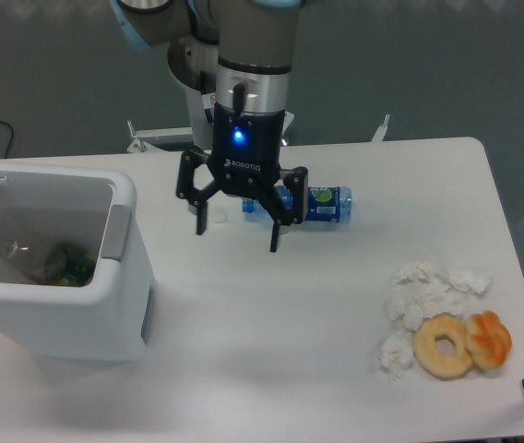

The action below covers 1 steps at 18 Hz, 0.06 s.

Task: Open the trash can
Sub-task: 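Withdraw the gripper back toward the water bottle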

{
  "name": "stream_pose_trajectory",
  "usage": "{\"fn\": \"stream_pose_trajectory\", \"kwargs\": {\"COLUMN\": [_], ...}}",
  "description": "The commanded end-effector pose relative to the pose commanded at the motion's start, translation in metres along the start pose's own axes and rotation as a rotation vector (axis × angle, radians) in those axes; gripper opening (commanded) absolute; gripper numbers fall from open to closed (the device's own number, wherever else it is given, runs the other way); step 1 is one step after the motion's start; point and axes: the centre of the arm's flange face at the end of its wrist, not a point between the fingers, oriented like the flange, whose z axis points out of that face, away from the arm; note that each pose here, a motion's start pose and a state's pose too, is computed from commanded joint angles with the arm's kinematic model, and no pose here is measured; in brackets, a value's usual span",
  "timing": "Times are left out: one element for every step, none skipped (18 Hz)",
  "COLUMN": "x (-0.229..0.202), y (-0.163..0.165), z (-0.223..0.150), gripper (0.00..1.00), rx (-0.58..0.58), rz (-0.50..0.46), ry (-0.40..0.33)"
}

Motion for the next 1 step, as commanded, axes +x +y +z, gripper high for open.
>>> {"fn": "stream_pose_trajectory", "kwargs": {"x": [-0.0001], "y": [0.0001], "z": [0.0000], "gripper": [1.00], "rx": [-0.001], "rz": [0.005], "ry": [-0.001]}}
